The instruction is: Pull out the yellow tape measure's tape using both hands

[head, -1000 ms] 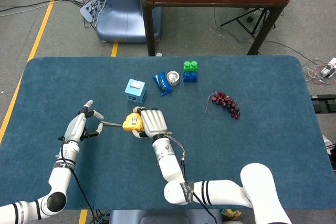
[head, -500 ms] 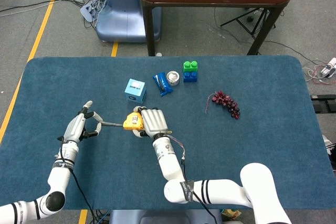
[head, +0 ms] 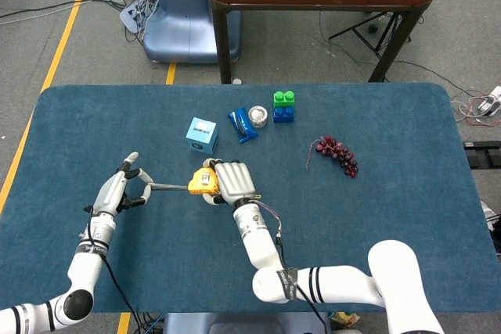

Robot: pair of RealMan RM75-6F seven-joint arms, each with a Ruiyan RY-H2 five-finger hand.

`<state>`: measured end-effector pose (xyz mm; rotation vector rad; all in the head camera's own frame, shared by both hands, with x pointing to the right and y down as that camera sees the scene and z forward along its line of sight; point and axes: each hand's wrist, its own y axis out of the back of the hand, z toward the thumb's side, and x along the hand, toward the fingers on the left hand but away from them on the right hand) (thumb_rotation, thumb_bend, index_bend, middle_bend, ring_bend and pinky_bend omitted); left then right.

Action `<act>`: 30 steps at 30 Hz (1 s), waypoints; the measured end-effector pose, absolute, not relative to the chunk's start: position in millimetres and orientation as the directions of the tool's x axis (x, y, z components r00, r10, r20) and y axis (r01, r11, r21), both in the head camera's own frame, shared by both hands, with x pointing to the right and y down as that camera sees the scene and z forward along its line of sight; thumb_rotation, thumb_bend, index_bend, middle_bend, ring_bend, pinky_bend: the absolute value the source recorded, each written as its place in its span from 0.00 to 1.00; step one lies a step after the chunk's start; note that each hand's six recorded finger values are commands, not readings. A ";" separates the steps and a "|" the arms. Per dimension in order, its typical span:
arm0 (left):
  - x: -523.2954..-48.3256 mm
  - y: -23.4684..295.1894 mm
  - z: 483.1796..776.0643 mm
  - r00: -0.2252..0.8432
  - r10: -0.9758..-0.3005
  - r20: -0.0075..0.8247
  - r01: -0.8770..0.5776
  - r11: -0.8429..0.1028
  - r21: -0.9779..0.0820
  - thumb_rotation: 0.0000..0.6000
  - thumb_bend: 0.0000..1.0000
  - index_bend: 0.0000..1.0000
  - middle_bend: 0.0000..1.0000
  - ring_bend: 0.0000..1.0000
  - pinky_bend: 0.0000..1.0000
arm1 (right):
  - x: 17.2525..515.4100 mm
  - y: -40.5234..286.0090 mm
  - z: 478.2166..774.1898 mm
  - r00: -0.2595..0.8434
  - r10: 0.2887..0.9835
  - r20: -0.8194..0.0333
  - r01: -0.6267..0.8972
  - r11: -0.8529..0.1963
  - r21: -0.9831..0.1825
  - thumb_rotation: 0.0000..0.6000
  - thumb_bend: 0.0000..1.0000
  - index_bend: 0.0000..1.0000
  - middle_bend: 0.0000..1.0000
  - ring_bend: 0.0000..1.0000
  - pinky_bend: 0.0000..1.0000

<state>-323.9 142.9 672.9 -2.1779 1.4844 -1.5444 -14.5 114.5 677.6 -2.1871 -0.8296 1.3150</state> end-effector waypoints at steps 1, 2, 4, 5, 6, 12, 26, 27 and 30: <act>-324.3 143.4 672.3 0.019 -0.736 0.676 -0.646 -0.525 -0.553 1.00 0.50 0.56 0.02 0.00 0.00 | -12.9 114.4 677.0 0.364 0.693 -0.622 0.260 -0.717 -0.647 1.00 0.54 0.58 0.55 0.42 0.25; -324.7 143.7 671.8 0.020 -0.737 0.675 -0.645 -0.525 -0.555 1.00 0.50 0.56 0.02 0.00 0.00 | -10.4 114.2 676.6 0.364 0.692 -0.624 0.257 -0.718 -0.646 1.00 0.54 0.58 0.55 0.42 0.25; -325.7 143.9 670.7 0.019 -0.741 0.671 -0.646 -0.521 -0.558 1.00 0.50 0.57 0.02 0.00 0.00 | -6.3 114.2 676.6 0.364 0.689 -0.627 0.255 -0.721 -0.645 1.00 0.54 0.58 0.55 0.42 0.25; -326.1 144.0 670.2 0.018 -0.743 0.669 -0.647 -0.518 -0.559 1.00 0.51 0.57 0.03 0.00 0.00 | -3.4 114.1 676.8 0.362 0.688 -0.629 0.257 -0.722 -0.642 1.00 0.54 0.58 0.55 0.42 0.25; -326.6 144.3 669.8 0.018 -0.745 0.666 -0.648 -0.516 -0.560 1.00 0.51 0.57 0.03 0.00 0.00 | -1.0 114.1 677.2 0.361 0.687 -0.630 0.258 -0.723 -0.640 1.00 0.54 0.58 0.55 0.42 0.25; -331.2 146.4 668.2 0.018 -0.752 0.659 -0.646 -0.512 -0.567 1.00 0.51 0.57 0.03 0.00 0.00 | 12.7 113.1 678.7 0.355 0.687 -0.635 0.268 -0.725 -0.635 1.00 0.54 0.58 0.56 0.43 0.25; -338.3 148.7 663.0 0.049 -0.793 0.607 -0.628 -0.497 -0.598 1.00 0.51 0.58 0.03 0.00 0.00 | 51.4 117.2 677.0 0.351 0.697 -0.625 0.242 -0.713 -0.658 1.00 0.54 0.59 0.56 0.43 0.25; -339.3 149.1 662.8 0.051 -0.795 0.604 -0.630 -0.495 -0.599 1.00 0.51 0.58 0.03 0.00 0.00 | 55.6 117.6 676.9 0.349 0.697 -0.627 0.243 -0.713 -0.658 1.00 0.54 0.59 0.56 0.43 0.25; -343.0 150.5 662.5 0.056 -0.801 0.596 -0.635 -0.489 -0.598 1.00 0.51 0.57 0.03 0.00 0.00 | 70.1 118.7 676.8 0.340 0.697 -0.632 0.243 -0.714 -0.657 1.00 0.54 0.59 0.56 0.43 0.25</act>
